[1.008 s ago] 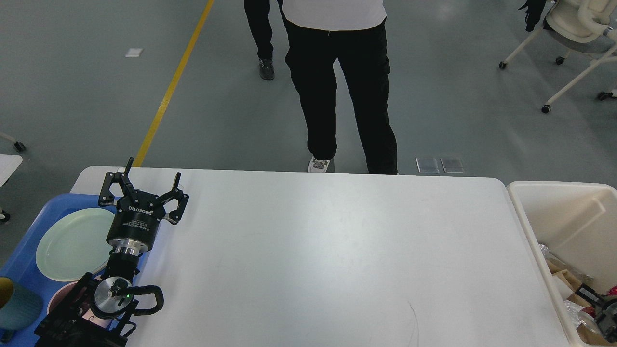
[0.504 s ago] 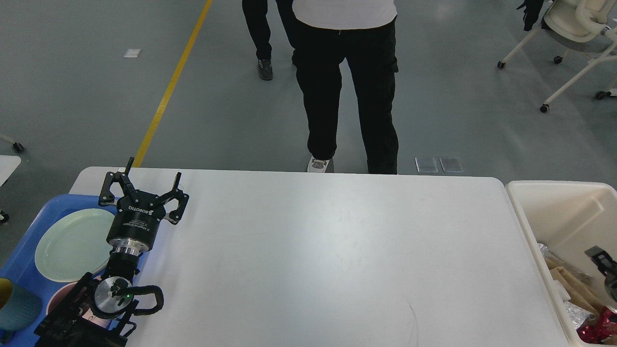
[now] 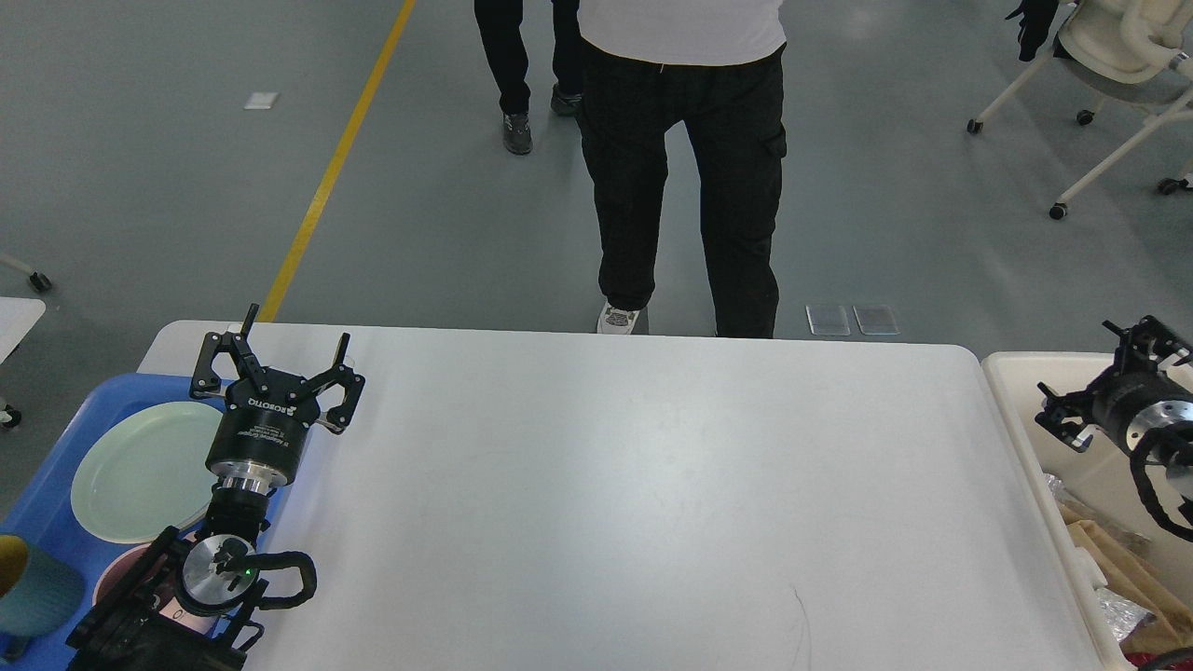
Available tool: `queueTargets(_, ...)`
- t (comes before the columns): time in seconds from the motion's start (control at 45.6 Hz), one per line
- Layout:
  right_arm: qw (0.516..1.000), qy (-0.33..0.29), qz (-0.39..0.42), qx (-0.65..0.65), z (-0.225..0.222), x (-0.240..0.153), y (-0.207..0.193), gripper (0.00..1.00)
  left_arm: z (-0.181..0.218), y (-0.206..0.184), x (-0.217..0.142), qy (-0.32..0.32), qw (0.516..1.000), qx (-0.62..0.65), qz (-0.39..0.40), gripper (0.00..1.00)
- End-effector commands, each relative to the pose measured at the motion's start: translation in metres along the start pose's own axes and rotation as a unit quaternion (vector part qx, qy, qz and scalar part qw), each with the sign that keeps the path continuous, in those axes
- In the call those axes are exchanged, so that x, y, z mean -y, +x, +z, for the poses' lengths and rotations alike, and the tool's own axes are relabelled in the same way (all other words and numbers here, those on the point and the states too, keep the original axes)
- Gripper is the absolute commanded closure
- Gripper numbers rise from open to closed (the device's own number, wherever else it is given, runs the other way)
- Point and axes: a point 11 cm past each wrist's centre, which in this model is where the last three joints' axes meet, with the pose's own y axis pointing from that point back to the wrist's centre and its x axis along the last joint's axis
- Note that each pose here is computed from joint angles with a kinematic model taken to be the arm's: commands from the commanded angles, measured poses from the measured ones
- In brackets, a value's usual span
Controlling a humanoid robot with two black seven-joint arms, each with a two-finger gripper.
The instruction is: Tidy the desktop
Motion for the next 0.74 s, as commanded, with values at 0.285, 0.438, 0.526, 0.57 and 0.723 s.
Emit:
queueTargets(0.285,0.976,0.137,-0.145,0.087,0.059,-0.029,-0.090,0.00,0.000,0.000,0.000,0.000,1.000,0.000,0.000,0.04)
queueTargets(0.438,0.969,0.154,-0.158,0.113,0.085,-0.041,-0.104,0.00,0.000,0.000,0.000,0.000,1.000,0.000,0.000,0.04)
queueTargets(0.526,0.967,0.165,-0.154,0.122,0.090,-0.044,-0.103,0.00,0.000,0.000,0.000,0.000,1.000,0.000,0.000,0.04)
queueTargets(0.57,0.967,0.163,-0.151,0.122,0.093,-0.043,-0.102,0.00,0.000,0.000,0.000,0.000,1.000,0.000,0.000,0.04)
queueTargets(0.723,0.967,0.162,-0.149,0.128,0.096,-0.041,-0.105,0.00,0.000,0.000,0.000,0.000,1.000,0.000,0.000,0.04)
